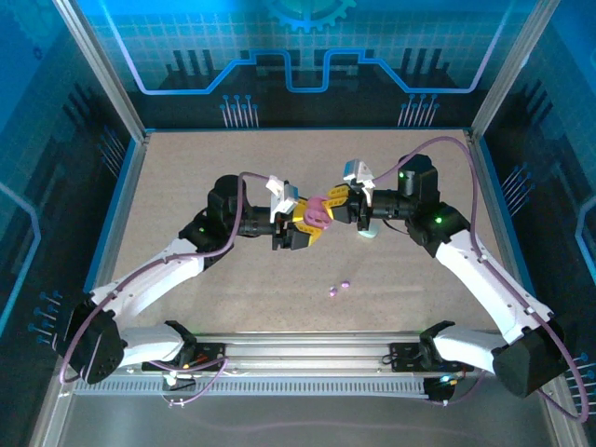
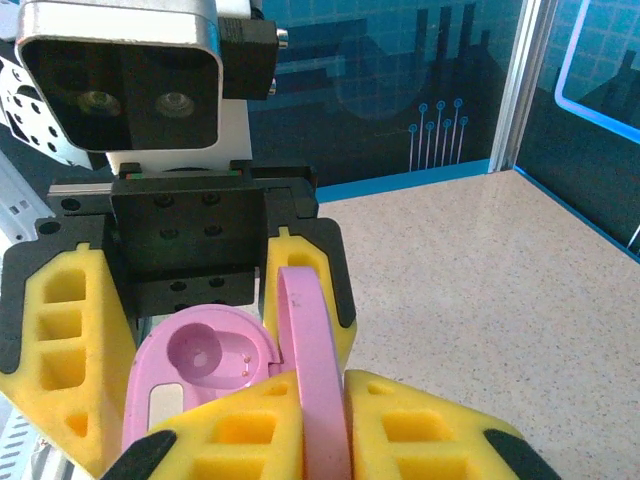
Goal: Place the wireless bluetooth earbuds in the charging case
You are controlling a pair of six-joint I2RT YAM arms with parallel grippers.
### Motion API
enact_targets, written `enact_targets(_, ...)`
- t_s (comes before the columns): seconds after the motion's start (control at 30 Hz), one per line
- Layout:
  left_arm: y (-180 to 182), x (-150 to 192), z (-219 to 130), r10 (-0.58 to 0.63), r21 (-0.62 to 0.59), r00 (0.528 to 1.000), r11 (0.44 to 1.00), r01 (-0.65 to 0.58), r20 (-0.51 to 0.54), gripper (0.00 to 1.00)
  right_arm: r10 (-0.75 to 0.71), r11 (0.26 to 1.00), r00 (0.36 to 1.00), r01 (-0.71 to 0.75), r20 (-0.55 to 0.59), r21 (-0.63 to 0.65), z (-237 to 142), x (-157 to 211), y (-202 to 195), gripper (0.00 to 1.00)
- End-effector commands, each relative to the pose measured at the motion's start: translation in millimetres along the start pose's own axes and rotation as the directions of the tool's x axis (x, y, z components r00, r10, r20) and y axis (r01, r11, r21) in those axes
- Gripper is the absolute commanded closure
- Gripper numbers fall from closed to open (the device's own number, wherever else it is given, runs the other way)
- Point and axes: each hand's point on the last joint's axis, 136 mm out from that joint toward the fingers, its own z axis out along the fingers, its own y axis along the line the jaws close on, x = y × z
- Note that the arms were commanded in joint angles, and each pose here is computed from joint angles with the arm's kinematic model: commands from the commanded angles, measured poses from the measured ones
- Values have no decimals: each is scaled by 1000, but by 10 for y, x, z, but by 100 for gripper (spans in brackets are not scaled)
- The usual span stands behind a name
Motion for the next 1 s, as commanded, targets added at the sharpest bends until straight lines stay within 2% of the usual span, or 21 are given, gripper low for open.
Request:
enact_targets(0.0, -40, -94, 34, 13, 28, 1000, 1000, -13, 19, 46, -45, 999, 999, 45, 10, 10, -5, -97, 28, 82)
enact_targets(0.13, -35, -86, 36, 10, 27, 1000, 1000, -11, 14, 49, -54, 998, 998, 54, 14, 12, -5, -105, 36, 81)
enact_targets(0.37, -25, -76, 38, 18, 20, 1000, 1000, -18, 11, 62, -56, 998, 998, 55, 14, 12, 1, -91, 36, 79)
enact_targets(0.63, -2, -62, 30, 32, 3, 999, 999, -32, 12, 67, -57, 998, 998, 56, 22, 33, -35, -124, 29, 72)
enact_targets(0.67, 4, -66, 29, 36, -2, 999, 999, -36, 15, 67, -49, 998, 999, 48, 23, 38, -42, -140, 28, 69)
enact_targets(0.7, 13, -71, 26, 40, -9, 999, 999, -40, 19, 68, -29, 998, 999, 28, 23, 59, -56, -160, -6, 61)
enact_targets(0.73, 21, -76, 21, 44, -17, 999, 999, -43, 22, 68, -5, 996, 1000, 3, 26, 90, -76, -187, -54, 58)
enact_targets(0.87, 76, -91, -10, 69, -68, 997, 996, -65, 46, 68, 172, 964, 985, -175, 32, 201, -241, -274, -235, 50)
enact_targets(0.97, 140, -81, -34, 81, -116, 995, 990, -74, 57, 69, 292, 929, 955, -297, 54, 220, -409, -378, -239, 43)
